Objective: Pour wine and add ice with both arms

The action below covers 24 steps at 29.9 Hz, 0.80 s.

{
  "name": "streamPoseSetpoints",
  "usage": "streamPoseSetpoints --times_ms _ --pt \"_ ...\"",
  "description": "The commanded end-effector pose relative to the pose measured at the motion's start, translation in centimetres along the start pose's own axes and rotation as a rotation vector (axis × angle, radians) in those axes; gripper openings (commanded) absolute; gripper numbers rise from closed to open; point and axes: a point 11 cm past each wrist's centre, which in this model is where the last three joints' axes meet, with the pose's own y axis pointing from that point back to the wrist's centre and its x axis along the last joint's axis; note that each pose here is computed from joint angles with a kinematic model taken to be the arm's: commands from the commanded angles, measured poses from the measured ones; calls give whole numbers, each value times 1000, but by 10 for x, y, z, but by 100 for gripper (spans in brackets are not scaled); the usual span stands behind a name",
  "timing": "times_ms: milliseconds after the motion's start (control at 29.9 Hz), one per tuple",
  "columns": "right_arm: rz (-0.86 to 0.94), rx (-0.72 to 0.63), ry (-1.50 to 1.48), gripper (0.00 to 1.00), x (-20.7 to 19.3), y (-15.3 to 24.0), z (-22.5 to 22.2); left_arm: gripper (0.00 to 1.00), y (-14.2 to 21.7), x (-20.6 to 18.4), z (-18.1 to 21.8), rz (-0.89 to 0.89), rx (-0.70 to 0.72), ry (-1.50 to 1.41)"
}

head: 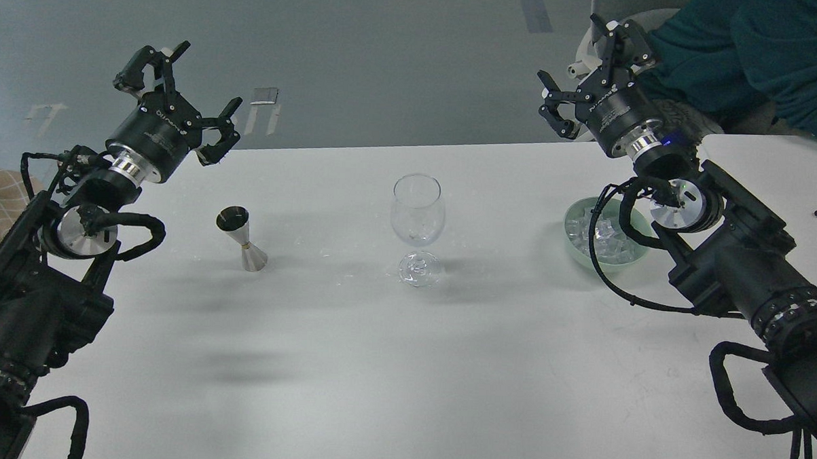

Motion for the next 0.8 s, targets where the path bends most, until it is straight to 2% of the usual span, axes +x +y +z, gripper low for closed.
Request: streamPoseSetpoints --times_ms 0,234,501,769 --pt "2 3 1 100 1 1 -1 98 1 1 1 3 -1 3" --pt "-3 -10 -13 100 -3 0 11 96 8 -5 22 -33 -9 -23" --pt "1 -13 -13 100 -2 1 12 94 55 13 47 49 29 59" --pt "3 -15 -10 100 -1 2 13 92 114 19 21 115 75 256"
